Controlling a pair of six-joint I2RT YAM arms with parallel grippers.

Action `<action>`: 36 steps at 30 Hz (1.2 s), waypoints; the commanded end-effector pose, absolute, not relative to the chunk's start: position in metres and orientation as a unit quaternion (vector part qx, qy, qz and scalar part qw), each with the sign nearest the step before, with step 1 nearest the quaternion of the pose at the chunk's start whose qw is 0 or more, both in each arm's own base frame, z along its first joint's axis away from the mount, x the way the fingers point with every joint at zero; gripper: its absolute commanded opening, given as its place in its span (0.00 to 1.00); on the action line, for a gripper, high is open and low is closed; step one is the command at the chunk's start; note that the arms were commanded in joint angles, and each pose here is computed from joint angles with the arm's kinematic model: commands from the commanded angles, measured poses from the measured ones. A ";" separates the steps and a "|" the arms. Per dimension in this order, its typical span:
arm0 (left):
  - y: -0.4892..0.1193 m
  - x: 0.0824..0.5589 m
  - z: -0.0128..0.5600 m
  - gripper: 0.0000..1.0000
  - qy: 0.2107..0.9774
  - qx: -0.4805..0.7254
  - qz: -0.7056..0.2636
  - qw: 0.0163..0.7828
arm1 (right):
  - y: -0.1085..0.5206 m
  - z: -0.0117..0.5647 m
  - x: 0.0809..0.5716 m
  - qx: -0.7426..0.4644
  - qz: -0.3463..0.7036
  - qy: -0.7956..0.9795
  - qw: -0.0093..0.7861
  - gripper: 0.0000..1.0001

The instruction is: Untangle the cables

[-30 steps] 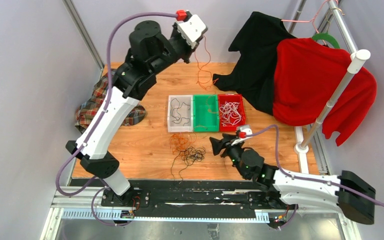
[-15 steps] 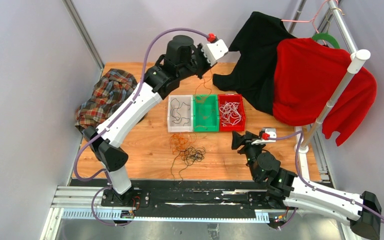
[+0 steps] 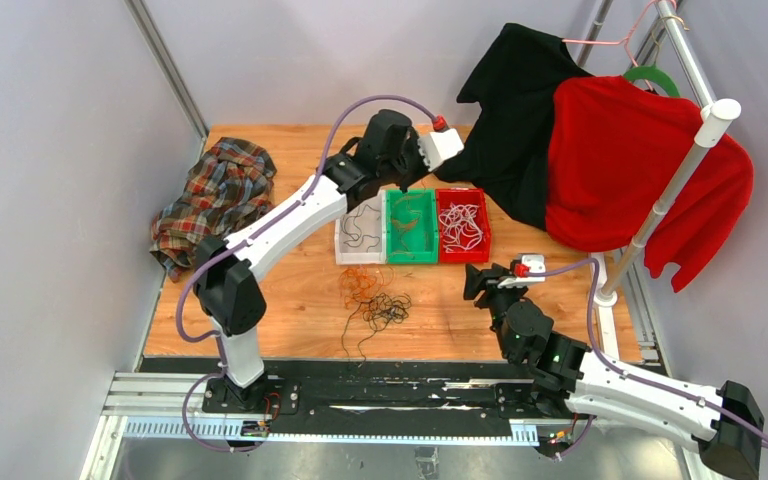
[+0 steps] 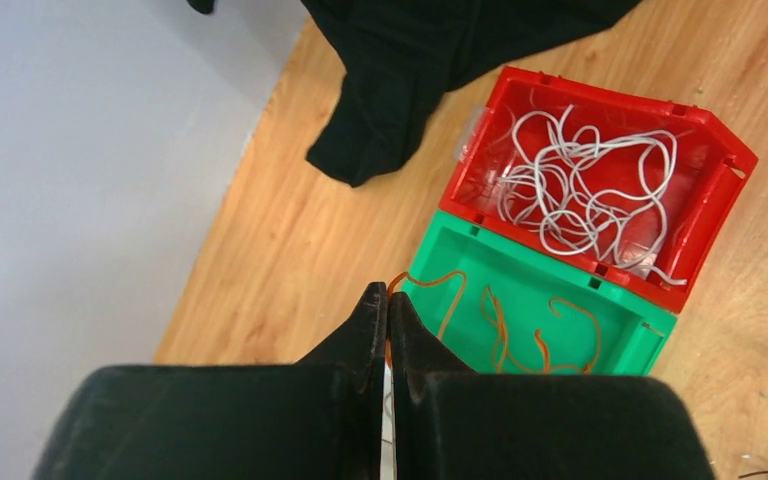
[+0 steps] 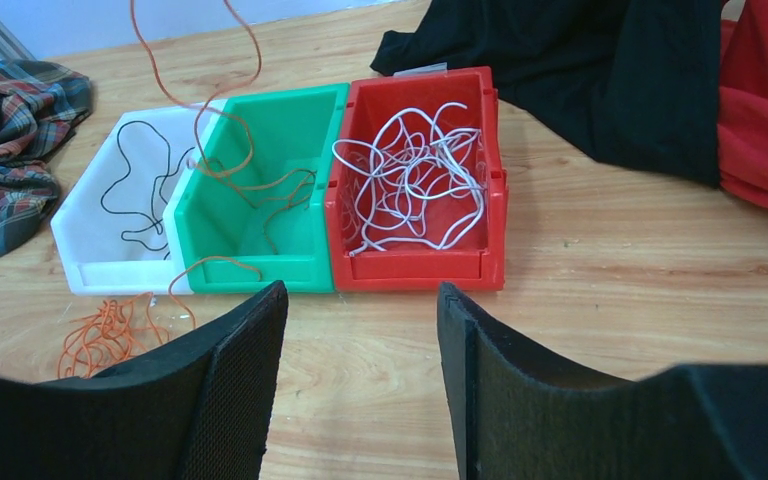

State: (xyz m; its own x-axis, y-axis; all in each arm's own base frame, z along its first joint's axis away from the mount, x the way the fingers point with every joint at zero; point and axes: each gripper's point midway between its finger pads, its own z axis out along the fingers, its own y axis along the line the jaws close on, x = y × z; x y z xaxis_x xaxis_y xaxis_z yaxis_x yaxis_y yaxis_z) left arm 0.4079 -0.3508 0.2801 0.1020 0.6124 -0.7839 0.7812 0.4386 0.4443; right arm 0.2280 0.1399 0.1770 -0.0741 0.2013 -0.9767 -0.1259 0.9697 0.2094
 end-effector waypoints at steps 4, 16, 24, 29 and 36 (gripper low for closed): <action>-0.377 0.409 0.226 0.00 0.690 0.526 -0.126 0.480 | 0.132 0.192 0.233 0.045 0.116 0.713 0.690 0.56; -0.365 0.432 0.123 0.00 0.688 0.582 -0.039 0.433 | 0.125 0.195 0.233 0.048 0.108 0.713 0.692 0.56; -0.358 0.438 0.091 0.09 0.700 0.591 -0.014 0.400 | 0.128 0.204 0.235 0.040 0.109 0.711 0.694 0.55; -0.359 0.453 0.144 0.45 0.703 0.565 -0.003 0.432 | 0.133 0.207 0.236 0.030 0.116 0.712 0.692 0.55; -0.340 0.426 0.193 0.95 0.713 0.578 -0.026 0.395 | 0.140 0.213 0.235 0.011 0.122 0.713 0.690 0.54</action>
State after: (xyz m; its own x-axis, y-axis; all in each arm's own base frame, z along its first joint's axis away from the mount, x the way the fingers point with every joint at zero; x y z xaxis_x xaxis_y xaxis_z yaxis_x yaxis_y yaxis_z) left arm 0.4484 -0.3594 0.1533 0.0050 0.7989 -0.6015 0.8214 0.3398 0.4581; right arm 0.2330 0.1397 0.1959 -0.0622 0.1899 -0.9798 -0.1416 0.9701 0.1970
